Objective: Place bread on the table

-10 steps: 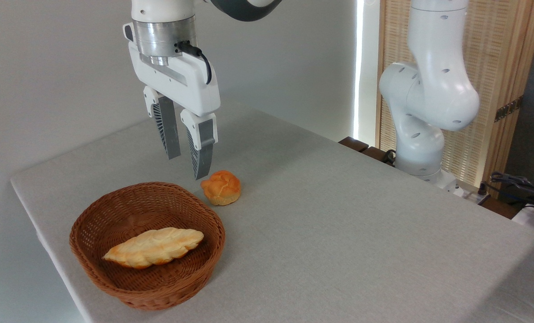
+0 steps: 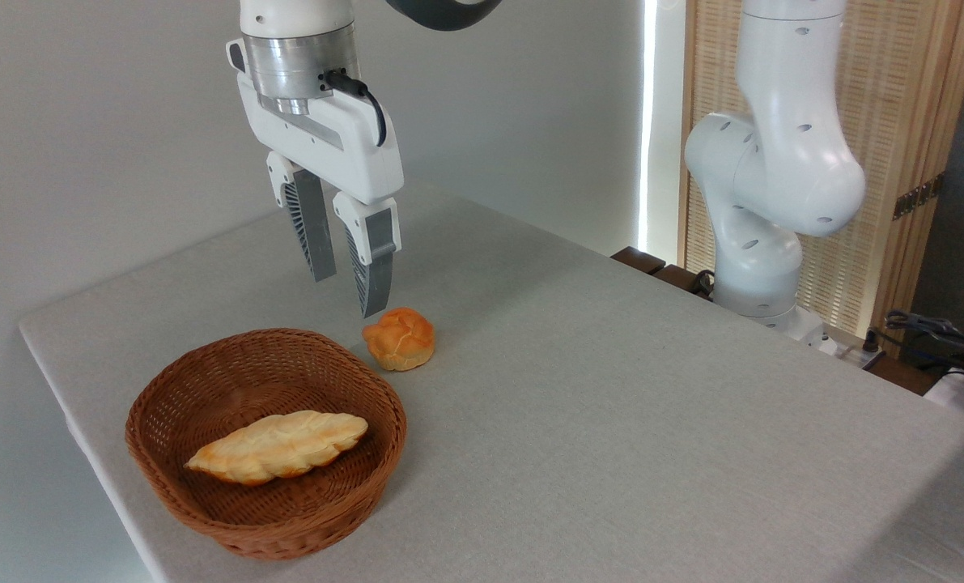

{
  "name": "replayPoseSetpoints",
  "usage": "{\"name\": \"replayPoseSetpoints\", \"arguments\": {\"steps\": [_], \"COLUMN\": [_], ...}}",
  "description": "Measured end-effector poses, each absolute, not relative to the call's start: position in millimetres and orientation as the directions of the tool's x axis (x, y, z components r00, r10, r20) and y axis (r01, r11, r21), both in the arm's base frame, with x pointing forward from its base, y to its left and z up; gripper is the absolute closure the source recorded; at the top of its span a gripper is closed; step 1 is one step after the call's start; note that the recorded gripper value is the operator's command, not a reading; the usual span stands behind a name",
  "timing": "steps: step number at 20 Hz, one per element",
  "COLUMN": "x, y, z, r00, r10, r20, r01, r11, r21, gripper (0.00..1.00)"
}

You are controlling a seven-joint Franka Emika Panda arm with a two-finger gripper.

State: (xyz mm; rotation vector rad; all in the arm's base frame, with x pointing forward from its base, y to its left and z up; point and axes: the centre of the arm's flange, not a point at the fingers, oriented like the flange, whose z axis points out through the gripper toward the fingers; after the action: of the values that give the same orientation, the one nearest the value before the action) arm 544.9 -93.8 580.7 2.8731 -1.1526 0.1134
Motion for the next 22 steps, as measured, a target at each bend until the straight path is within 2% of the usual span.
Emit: {"name": "replayPoseSetpoints", "arguments": {"steps": [22], "x": [546.4], "y": [-93.8], "z": [574.5], "r00": [0.721], "r10": [-0.689], "r20": [0.069], "r01": [-0.692], "r11": [-0.722], "r21": [0.023], "gripper": [0.00]}}
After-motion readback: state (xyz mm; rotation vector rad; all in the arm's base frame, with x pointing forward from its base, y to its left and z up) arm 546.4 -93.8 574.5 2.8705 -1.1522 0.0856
